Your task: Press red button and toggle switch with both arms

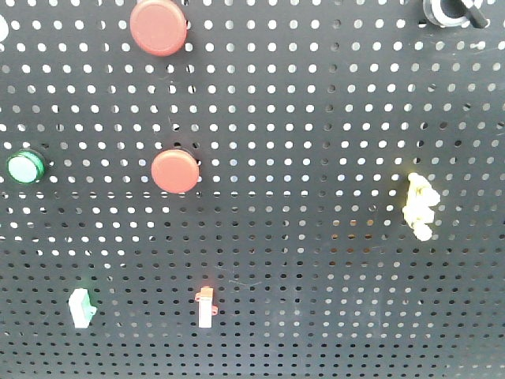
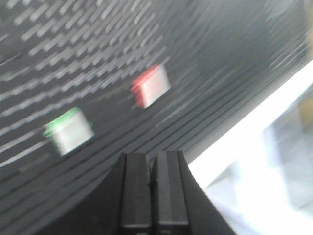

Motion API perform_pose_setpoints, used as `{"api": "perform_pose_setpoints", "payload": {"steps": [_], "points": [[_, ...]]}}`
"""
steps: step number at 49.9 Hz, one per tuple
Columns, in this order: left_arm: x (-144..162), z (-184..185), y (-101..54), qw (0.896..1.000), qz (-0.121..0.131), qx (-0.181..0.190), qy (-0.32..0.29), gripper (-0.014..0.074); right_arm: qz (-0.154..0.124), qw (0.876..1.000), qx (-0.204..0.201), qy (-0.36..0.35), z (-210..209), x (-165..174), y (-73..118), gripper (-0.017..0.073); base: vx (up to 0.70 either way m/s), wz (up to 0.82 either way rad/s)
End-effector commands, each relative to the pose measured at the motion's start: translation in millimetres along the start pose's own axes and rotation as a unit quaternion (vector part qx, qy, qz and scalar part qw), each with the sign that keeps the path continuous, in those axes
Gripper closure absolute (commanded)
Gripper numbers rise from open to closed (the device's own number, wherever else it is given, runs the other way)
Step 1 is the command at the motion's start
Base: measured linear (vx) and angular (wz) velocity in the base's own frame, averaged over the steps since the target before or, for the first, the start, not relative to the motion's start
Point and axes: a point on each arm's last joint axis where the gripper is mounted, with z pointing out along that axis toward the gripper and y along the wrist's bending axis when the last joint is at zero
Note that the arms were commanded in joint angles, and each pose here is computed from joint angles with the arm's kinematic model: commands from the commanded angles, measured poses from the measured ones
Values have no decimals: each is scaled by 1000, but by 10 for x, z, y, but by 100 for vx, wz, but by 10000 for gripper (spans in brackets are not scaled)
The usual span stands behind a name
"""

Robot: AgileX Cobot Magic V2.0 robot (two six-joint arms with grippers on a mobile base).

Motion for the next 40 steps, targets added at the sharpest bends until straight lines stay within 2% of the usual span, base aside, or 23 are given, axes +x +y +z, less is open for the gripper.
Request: {"api": "perform_pose_setpoints", "payload": {"steps": [1,5,6,9,12,17,24,29,40], "points": [[86,-2,77,996,-33,-82,-8,591,2,999,7,-38,1,-135,-16,562,0,0],[311,-14,49,988,-92,-127,-4,591,2,999,7,-38,1,-135,-16,562,0,0],[400,-7,32,984,-115,-138,-2,591,2,999,7,-38,1,-135,-16,562,0,0],[581,-10,-4,975,-155,-162,-8,591,1,999,7,-38,1,-135,-16,562,0,0],[725,25,-18,964,-196,-177,-10,591,1,999,7,-37,1,-133,-16,562,0,0],[900,64,-61,953,-244,-181,-11,591,1,999,7,-36,1,-132,-16,562,0,0],[930,62,-73,954,-239,-178,18,591,1,999,7,-36,1,-131,-16,562,0,-1],[931,63,-77,951,-254,-177,17,591,1,999,7,-36,1,-131,-16,562,0,0],[929,63,-76,951,-253,-177,17,591,1,999,7,-36,1,-131,-16,562,0,0]]}}
